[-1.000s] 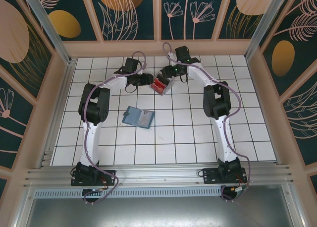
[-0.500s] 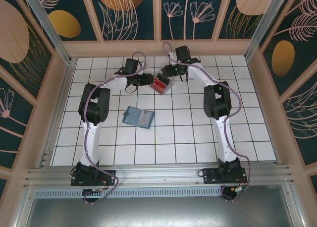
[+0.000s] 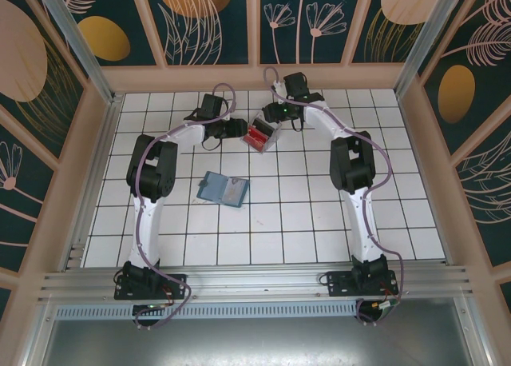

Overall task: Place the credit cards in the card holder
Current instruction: Pick up the credit card from the storage box, then insert the card into the card holder.

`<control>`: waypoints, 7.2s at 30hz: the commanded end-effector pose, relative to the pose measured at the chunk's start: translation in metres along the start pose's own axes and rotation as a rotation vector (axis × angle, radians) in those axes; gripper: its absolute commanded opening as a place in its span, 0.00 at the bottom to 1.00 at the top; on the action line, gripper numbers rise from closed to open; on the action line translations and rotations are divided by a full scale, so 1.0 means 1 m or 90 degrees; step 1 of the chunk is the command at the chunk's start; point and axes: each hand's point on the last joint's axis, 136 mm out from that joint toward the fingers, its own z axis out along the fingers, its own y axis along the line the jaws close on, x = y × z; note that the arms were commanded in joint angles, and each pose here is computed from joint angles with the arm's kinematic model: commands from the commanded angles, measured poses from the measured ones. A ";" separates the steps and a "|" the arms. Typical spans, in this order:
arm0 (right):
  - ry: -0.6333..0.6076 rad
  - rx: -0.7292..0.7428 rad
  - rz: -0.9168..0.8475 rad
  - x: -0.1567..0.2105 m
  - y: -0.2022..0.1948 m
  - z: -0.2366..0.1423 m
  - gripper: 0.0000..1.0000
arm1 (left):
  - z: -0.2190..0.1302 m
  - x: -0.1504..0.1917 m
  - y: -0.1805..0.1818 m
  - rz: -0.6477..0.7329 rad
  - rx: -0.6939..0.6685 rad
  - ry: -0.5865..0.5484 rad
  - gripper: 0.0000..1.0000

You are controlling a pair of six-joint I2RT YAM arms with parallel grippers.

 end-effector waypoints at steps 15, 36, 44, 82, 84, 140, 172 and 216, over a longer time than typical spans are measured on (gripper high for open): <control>-0.050 0.004 -0.011 -0.029 0.001 -0.029 0.40 | 0.005 0.032 0.020 -0.024 -0.042 0.060 0.55; -0.062 0.007 -0.016 -0.037 0.003 -0.037 0.38 | 0.004 0.031 0.017 -0.026 -0.035 0.057 0.55; -0.065 0.007 -0.021 -0.039 0.006 -0.039 0.31 | 0.004 0.031 0.018 -0.027 -0.035 0.057 0.55; -0.066 -0.014 -0.047 -0.043 0.018 -0.044 0.07 | 0.004 0.031 0.015 -0.034 -0.025 0.058 0.55; -0.063 -0.016 -0.049 -0.043 0.019 -0.043 0.06 | 0.003 0.031 0.014 -0.033 -0.023 0.058 0.55; -0.097 -0.220 0.099 -0.046 0.012 -0.068 0.06 | -0.005 0.021 -0.001 -0.040 0.010 0.044 0.55; -0.047 -0.281 0.066 -0.020 0.044 -0.050 0.05 | -0.052 -0.034 -0.052 -0.077 0.144 -0.040 0.56; -0.029 -0.382 0.122 -0.016 0.043 -0.042 0.02 | -0.036 -0.053 -0.074 -0.136 0.272 -0.042 0.57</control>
